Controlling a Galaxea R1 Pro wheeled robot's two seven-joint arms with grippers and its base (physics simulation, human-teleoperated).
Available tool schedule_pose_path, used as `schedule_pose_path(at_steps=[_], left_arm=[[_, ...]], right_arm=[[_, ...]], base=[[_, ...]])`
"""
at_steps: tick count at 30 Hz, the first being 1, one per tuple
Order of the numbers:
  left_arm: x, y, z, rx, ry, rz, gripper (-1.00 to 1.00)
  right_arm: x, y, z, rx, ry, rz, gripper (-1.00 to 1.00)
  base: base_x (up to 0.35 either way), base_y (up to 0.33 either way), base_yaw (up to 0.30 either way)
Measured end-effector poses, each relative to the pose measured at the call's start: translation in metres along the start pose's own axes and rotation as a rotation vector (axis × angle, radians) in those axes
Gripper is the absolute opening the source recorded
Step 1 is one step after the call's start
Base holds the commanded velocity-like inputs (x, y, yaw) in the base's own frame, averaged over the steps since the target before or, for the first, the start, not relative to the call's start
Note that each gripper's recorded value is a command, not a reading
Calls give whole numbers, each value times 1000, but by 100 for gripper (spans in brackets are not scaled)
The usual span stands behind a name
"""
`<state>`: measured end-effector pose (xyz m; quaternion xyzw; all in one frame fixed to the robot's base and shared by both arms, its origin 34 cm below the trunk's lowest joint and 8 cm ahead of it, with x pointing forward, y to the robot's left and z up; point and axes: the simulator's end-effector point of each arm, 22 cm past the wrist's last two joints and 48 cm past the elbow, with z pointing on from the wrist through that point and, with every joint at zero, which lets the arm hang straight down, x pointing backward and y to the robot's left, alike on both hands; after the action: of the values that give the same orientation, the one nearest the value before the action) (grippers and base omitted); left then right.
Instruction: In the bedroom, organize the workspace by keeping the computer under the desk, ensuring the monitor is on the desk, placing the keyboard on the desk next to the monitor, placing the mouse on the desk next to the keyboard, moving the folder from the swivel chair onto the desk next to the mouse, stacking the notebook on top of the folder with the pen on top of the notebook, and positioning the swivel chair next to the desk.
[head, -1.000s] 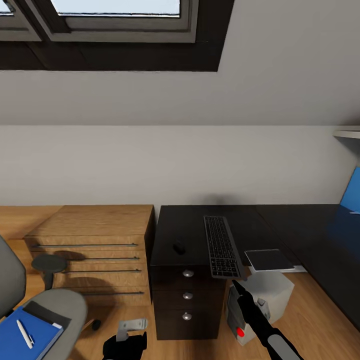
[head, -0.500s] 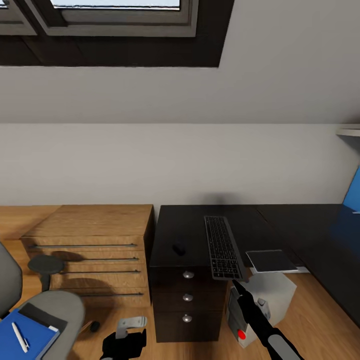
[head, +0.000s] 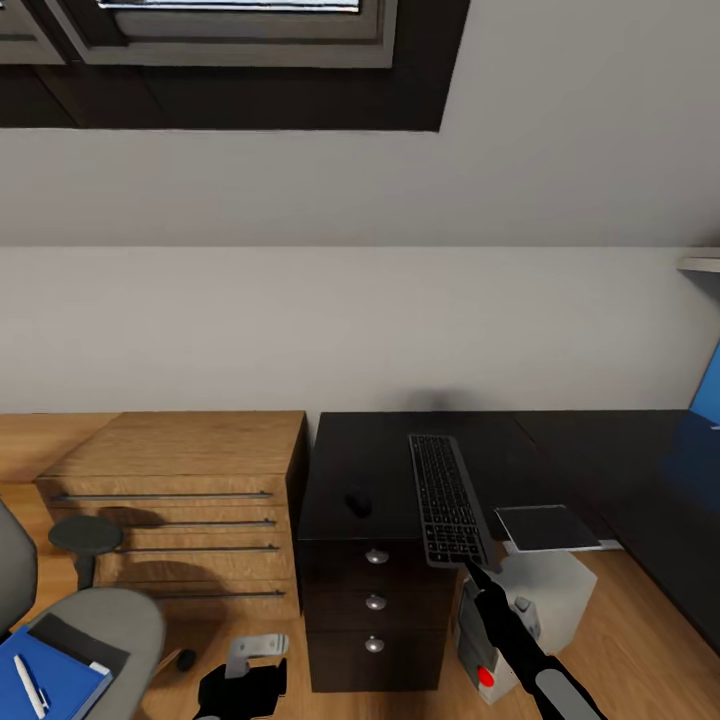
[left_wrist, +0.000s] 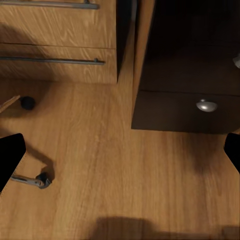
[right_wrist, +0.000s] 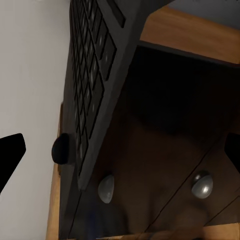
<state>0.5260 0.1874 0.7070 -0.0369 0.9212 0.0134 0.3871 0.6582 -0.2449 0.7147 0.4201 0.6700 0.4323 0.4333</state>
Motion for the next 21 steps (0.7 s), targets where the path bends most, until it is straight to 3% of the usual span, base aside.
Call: schedule_pose_path(at_steps=[21], left_arm=[[1,2,0,-3,1,5,100]], right_arm=[[-1,-1,0,2,1,-2,100]], base=[[98,5,0]])
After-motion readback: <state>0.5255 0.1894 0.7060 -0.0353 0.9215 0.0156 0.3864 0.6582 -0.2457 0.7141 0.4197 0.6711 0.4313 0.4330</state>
